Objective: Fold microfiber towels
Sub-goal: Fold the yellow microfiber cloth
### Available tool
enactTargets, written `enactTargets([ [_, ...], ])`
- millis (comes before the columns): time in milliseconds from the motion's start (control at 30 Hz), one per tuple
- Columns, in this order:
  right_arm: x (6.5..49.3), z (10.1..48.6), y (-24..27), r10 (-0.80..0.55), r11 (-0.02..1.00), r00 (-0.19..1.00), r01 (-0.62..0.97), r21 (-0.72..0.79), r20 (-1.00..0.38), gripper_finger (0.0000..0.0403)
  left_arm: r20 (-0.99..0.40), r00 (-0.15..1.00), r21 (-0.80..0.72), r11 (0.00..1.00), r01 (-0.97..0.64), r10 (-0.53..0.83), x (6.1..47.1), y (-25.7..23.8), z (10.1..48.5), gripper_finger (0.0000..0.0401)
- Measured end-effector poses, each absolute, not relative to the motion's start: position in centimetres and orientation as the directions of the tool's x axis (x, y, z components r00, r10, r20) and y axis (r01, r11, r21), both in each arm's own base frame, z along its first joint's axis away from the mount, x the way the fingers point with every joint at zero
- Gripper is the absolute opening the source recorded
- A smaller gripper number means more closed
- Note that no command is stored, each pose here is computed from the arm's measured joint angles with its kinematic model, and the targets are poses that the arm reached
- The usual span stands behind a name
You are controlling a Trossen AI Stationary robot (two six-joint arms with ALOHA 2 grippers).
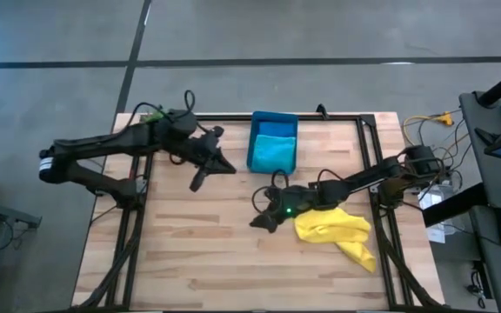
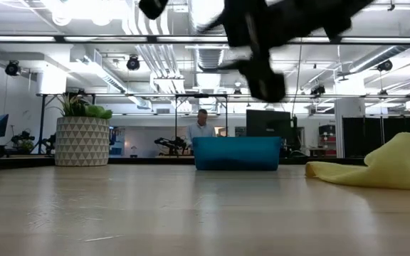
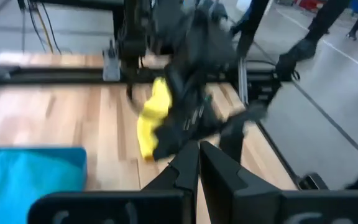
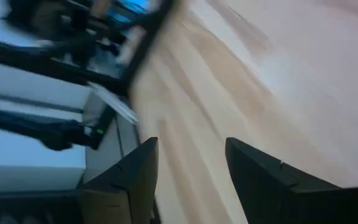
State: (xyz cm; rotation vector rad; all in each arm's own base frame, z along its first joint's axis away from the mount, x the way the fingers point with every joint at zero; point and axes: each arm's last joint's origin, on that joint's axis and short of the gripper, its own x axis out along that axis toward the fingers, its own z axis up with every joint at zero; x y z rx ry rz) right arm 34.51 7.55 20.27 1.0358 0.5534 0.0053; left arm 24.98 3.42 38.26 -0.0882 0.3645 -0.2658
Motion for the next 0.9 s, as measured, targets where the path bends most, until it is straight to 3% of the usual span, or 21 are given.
enactTargets([
  [167,35.7,24.8,10.1,0.211,0.685,0.915,0.112,0.720,-0.343,0.0165,-0.477,0.828,-0.194,0.954,0.227,-0.294,22.6,2.7,37.4,0.0001],
  [300,35.2,26.6,12.7,0.121,0.822,0.881,0.169,0.544,-0.457,0.0147,-0.557,0.763,-0.242,0.943,0.228,-0.328,20.5,1.7,35.9,0.0001],
  [400,34.0,26.6,14.1,0.022,0.863,0.822,0.271,0.425,-0.569,0.0135,-0.576,0.741,-0.281,0.935,0.217,-0.345,19.3,0.8,34.3,0.0001],
  [600,31.2,24.3,15.3,-0.047,0.793,0.651,0.485,0.368,-0.758,0.0124,-0.556,0.767,-0.344,0.929,0.138,-0.320,18.0,0.0,30.7,0.0001],
  [733,29.3,22.3,15.4,-0.084,0.672,0.524,0.658,0.340,-0.848,0.0135,-0.490,0.815,-0.385,0.915,0.118,-0.311,18.4,0.0,29.0,0.0001],
  [900,28.8,20.6,15.4,-0.014,0.624,0.442,0.704,0.337,-0.897,0.0159,-0.433,0.848,-0.383,0.914,0.134,-0.306,19.2,0.1,27.9,0.0001],
])
